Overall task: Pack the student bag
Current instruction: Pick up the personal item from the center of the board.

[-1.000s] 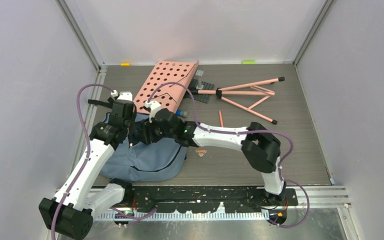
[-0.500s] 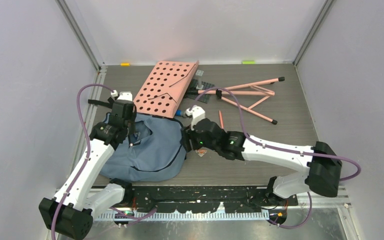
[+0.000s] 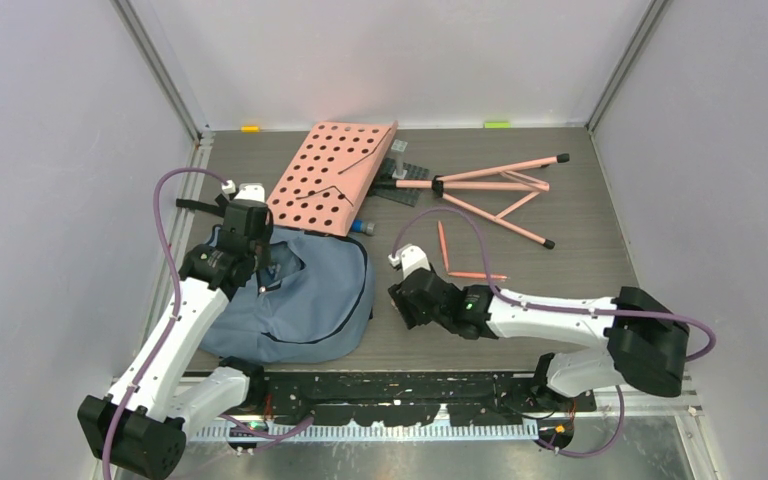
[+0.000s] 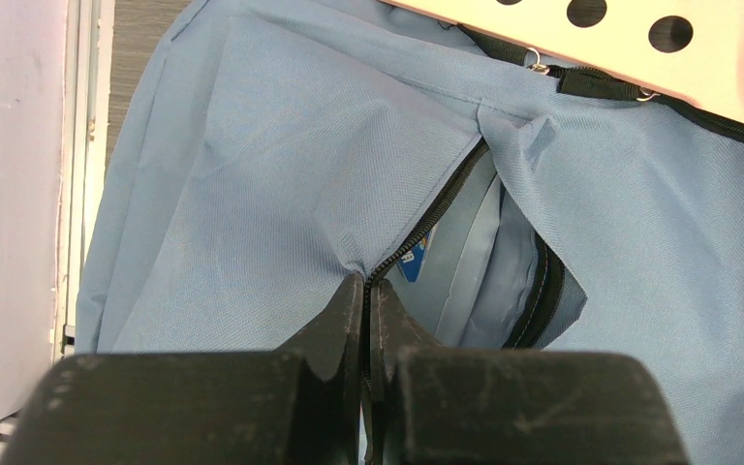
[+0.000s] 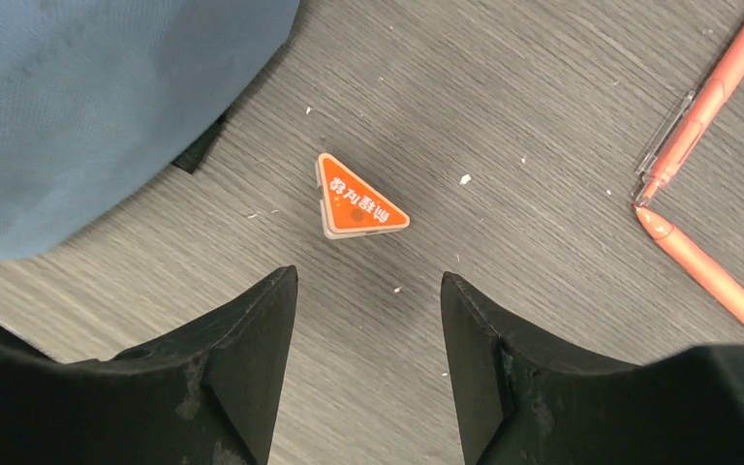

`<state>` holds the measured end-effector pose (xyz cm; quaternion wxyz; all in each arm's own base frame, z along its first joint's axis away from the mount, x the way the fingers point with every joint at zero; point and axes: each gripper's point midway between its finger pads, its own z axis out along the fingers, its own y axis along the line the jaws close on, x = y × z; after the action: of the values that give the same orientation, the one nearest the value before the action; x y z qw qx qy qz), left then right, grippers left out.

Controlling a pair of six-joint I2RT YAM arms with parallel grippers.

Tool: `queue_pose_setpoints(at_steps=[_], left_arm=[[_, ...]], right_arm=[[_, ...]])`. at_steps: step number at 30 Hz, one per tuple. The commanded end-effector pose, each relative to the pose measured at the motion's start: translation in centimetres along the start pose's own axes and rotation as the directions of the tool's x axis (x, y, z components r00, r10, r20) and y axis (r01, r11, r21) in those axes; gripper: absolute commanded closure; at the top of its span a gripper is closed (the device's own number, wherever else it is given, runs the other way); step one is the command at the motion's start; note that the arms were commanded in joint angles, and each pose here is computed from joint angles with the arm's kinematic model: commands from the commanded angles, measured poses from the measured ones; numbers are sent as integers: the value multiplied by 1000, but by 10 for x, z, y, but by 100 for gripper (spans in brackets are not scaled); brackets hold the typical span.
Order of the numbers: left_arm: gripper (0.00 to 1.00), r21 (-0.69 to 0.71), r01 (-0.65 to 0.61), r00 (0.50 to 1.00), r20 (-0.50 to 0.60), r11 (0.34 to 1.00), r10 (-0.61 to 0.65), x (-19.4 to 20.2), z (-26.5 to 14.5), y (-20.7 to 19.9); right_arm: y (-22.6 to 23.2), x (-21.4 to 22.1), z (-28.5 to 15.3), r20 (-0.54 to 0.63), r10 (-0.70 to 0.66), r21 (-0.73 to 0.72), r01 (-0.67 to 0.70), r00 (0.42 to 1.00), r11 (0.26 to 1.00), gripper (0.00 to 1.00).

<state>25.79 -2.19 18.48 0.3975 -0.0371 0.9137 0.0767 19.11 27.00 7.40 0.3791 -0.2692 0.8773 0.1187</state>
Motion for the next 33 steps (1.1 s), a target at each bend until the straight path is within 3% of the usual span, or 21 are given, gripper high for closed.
queue_pose_setpoints(at_steps=[1,10,26,30,33], left_arm=[[100,26,43,995,89,999,-45,-24,-1,-6],[100,30,43,995,90,999,-45,-24,-1,-6],[100,31,43,995,90,999,-46,-24,-1,-6],[100,29,43,995,90,999,-46,-24,-1,-6],[100,27,41,995,89,999,-44,-24,-1,-6]], right_arm=[[5,-7,12,24,-123,42,121,992,992,38],[13,-5,36,-50,-282,89,285,958,954,40],[15,3,46,-90,-324,83,331,942,940,48],[13,3,49,-95,-329,101,338,939,936,57],[12,4,51,-98,-328,110,338,940,935,58]])
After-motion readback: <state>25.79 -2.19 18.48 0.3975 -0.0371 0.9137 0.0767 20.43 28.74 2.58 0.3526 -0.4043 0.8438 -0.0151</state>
